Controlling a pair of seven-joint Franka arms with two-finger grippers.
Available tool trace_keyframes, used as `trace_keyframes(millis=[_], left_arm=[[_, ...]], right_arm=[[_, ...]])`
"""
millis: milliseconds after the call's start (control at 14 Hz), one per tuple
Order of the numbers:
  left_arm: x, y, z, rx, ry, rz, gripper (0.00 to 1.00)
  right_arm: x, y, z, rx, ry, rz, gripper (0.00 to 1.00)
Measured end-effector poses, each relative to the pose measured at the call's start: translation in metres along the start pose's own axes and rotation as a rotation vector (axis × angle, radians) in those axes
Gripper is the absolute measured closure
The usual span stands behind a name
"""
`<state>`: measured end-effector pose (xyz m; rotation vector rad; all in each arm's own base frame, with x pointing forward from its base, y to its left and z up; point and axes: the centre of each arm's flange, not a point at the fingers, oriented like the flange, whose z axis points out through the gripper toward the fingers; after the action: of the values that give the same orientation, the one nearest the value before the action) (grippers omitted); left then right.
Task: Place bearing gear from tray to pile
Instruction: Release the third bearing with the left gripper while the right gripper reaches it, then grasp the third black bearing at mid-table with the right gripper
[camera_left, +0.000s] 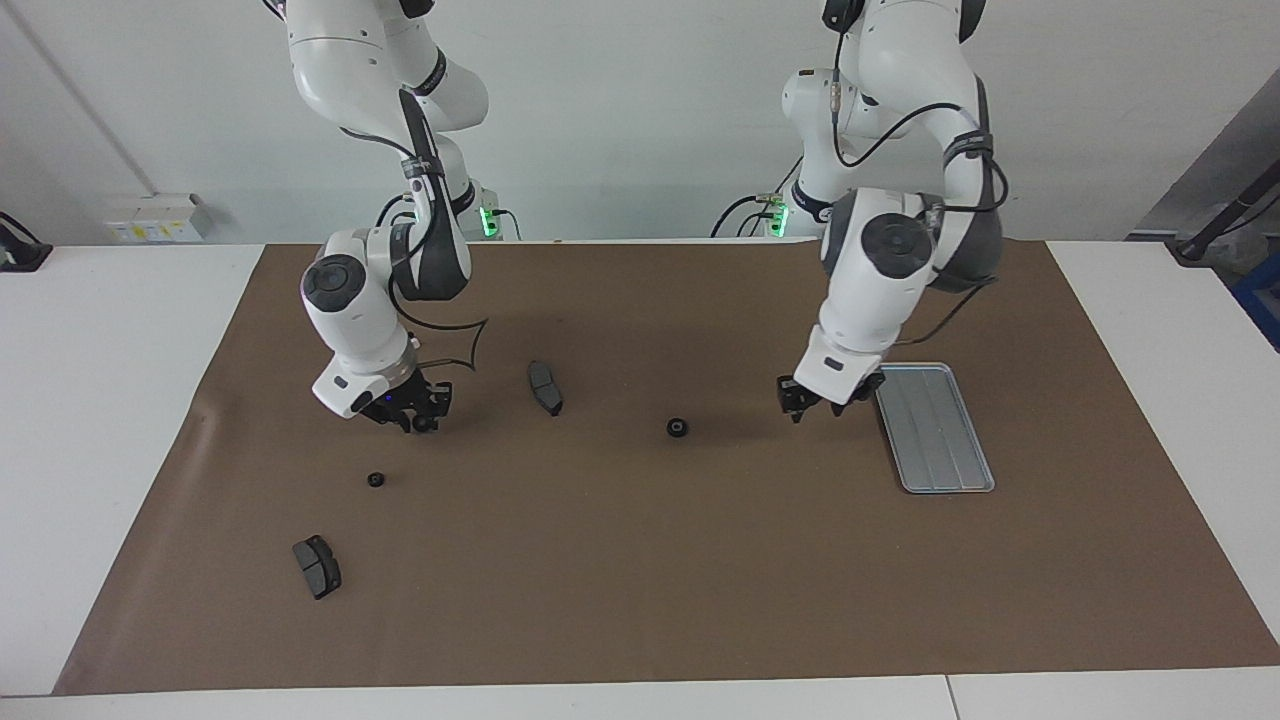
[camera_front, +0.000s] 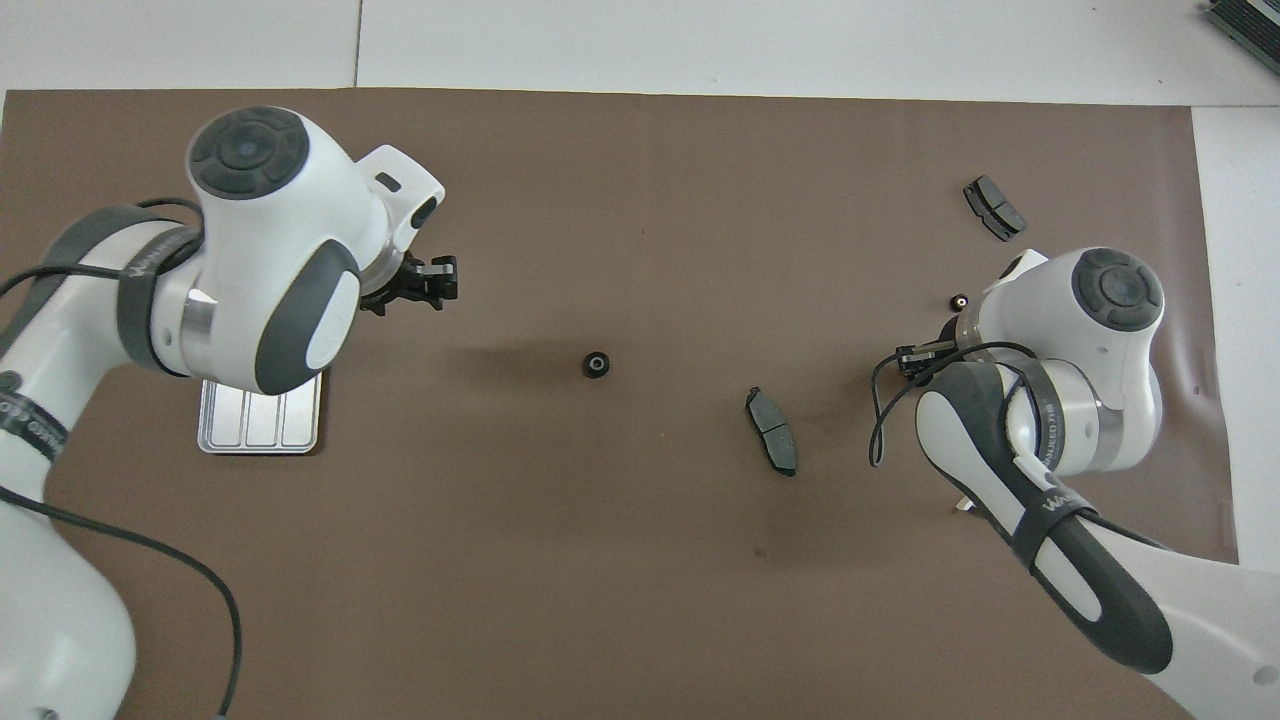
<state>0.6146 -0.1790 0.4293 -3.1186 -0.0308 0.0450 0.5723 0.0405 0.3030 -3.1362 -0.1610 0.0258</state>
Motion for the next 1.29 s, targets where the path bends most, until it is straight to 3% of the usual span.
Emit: trace_keyframes(millis=[286,357,500,643,929,1000,1071,1286], left_arm=[[0.018,-0.108,-0.010,-0.004,-0.008,0.107,0.36],[0.020,-0.133,-0.010,-0.006,-0.008,0.124,0.36],[0.021,-0.179,-0.016,-0.009,-0.006,0.143,0.34],[0.014,-0.201,-0.031,-0.010,-0.005,0.143,0.32],[-0.007,-0.196,-0.085,-0.007,0.038,0.153,0.20],[-0.015,-0.194,-0.101,-0.011,0.054,0.154,0.15],[-0.023,-0.192,-0.118,-0.024,0.074,0.152,0.04],[-0.048,-0.185,-0.161,-0.050,0.114,0.158,0.00]], right_arm=[[0.005,-0.005,-0.014,0.002,0.037,-0.005,0.04],[0.010,-0.009,-0.025,0.004,0.059,-0.004,0.00],[0.020,-0.030,-0.054,0.009,0.109,0.008,0.00],[0.027,-0.062,-0.079,0.018,0.119,0.043,0.00],[0.031,-0.140,-0.113,0.041,0.135,0.108,0.00],[0.029,-0.164,-0.114,0.047,0.137,0.118,0.00],[0.026,-0.186,-0.113,0.052,0.136,0.126,0.00],[0.024,-0.248,-0.106,0.069,0.143,0.140,0.00]])
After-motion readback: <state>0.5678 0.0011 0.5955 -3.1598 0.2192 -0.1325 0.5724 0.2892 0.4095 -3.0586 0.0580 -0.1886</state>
